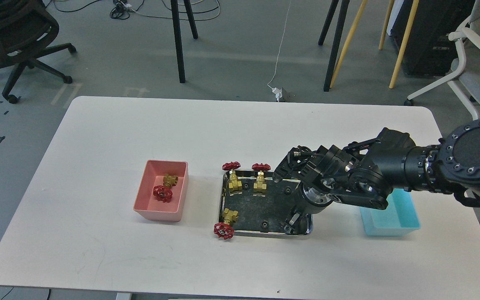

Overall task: Place valve in pink box and gear in blue box
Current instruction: 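Close the right gripper on the dark gear, then lift the gear and move the right gripper over the blue box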

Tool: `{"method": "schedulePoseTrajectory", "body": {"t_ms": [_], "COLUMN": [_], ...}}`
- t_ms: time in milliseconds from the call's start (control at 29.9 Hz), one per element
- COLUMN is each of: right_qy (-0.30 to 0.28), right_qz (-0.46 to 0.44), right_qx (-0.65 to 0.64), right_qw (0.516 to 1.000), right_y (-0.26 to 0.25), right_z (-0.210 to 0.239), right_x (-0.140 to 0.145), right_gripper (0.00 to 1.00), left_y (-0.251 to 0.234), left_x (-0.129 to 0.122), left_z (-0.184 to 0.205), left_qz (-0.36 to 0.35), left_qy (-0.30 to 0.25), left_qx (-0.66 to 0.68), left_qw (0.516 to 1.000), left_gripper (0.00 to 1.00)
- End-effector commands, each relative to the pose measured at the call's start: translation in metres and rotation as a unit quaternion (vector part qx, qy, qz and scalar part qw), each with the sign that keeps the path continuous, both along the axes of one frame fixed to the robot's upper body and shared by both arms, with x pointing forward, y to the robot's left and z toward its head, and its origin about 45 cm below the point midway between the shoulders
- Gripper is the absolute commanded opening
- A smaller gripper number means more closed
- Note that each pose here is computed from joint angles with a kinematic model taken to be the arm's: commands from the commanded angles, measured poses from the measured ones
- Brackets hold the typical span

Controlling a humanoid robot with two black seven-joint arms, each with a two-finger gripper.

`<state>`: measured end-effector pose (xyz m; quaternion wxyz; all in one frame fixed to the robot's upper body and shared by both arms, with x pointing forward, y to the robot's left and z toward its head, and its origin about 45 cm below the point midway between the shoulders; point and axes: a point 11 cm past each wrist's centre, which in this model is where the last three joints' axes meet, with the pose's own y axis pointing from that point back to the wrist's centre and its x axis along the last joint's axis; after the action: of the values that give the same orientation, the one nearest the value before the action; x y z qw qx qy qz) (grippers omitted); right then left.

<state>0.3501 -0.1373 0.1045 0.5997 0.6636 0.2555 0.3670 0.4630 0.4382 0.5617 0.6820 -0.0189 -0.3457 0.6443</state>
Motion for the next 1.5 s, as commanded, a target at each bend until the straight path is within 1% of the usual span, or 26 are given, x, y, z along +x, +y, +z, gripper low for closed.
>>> {"method": "schedulePoseTrajectory", "body": {"t_ms": [0, 100, 201, 301, 334, 401, 435, 501, 568, 735, 869, 1003, 1136, 1203, 1270, 1304, 1337, 1370, 1471], "right_qy": [-0.002, -0.003, -0.017, -0.026, -0.034, -0.053, -0.056, -0.053, -0.055, -0.043, -0.034, -0.024, -0.010, -0.012, -0.025, -0.030, -0.032, -0.033, -0.034], "right_qz": [0.000, 0.001, 0.000, -0.025, -0.044, -0.080, -0.090, -0.112, -0.147, -0.225, -0.268, -0.298, -0.309, -0.312, -0.316, -0.318, -0.317, -0.317, -0.317], "right_qx": [0.000, 0.001, 0.011, 0.057, 0.073, 0.089, 0.092, 0.102, 0.108, 0.108, 0.099, 0.087, 0.069, 0.067, 0.070, 0.072, 0.075, 0.081, 0.096], "right_qw": [1.000, 1.000, 1.000, 0.998, 0.996, 0.991, 0.990, 0.987, 0.982, 0.967, 0.958, 0.950, 0.949, 0.948, 0.946, 0.945, 0.945, 0.944, 0.943], "right_y": [0.001, 0.002, 0.009, 0.026, 0.024, 0.003, -0.006, -0.031, -0.069, -0.155, -0.205, -0.237, -0.252, -0.254, -0.256, -0.255, -0.253, -0.249, -0.241], "right_z": [0.001, 0.003, 0.015, 0.038, 0.050, 0.073, 0.080, 0.093, 0.105, 0.115, 0.114, 0.107, 0.091, 0.088, 0.090, 0.090, 0.087, 0.085, 0.083], "right_x": [0.001, 0.002, 0.012, 0.024, 0.034, 0.052, 0.056, 0.054, 0.053, 0.026, -0.003, -0.027, -0.042, -0.041, -0.032, -0.027, -0.024, -0.022, -0.018], "right_gripper": [0.22, 0.18, 0.14, 0.13, 0.13, 0.13, 0.13, 0.13, 0.13, 0.13, 0.13, 0.13, 0.14, 0.17, 0.26, 0.34, 0.47, 0.58, 0.70], "left_y": [0.000, 0.000, 0.000, -0.001, -0.001, -0.002, -0.002, -0.003, -0.004, -0.005, -0.009, -0.015, -0.015, -0.015, -0.015, -0.016, -0.015, -0.016, -0.017], "left_x": [0.000, 0.000, 0.000, 0.000, 0.001, 0.002, 0.002, 0.002, 0.003, 0.004, 0.006, 0.008, 0.009, 0.009, 0.009, 0.009, 0.009, 0.009, 0.010], "left_z": [0.000, 0.000, 0.000, -0.001, -0.002, -0.003, -0.003, -0.004, -0.006, -0.006, -0.007, -0.008, -0.008, -0.008, -0.008, -0.008, -0.010, -0.009, -0.010], "left_qz": [0.000, 0.000, 0.000, 0.000, -0.001, -0.001, -0.001, -0.001, -0.002, 0.001, -0.004, -0.010, -0.006, -0.007, -0.007, -0.008, -0.007, -0.008, -0.008], "left_qy": [0.000, 0.001, 0.001, 0.001, 0.003, 0.005, 0.006, 0.007, 0.009, 0.006, 0.006, 0.005, 0.003, 0.003, 0.004, 0.004, 0.006, 0.006, 0.007], "left_qx": [0.000, 0.000, 0.000, 0.001, 0.000, 0.002, 0.002, 0.002, 0.002, 0.001, -0.001, -0.005, -0.006, -0.006, -0.005, -0.005, -0.004, -0.004, -0.004], "left_qw": [1.000, 1.000, 1.000, 1.000, 1.000, 1.000, 1.000, 1.000, 1.000, 1.000, 1.000, 1.000, 1.000, 1.000, 1.000, 1.000, 1.000, 1.000, 1.000], "left_gripper": [0.92, 0.92, 0.92, 0.92, 0.92, 0.92, 0.92, 0.92, 0.92, 0.92, 0.92, 0.92, 0.92, 0.92, 0.92, 0.92, 0.92, 0.92, 0.92]}}
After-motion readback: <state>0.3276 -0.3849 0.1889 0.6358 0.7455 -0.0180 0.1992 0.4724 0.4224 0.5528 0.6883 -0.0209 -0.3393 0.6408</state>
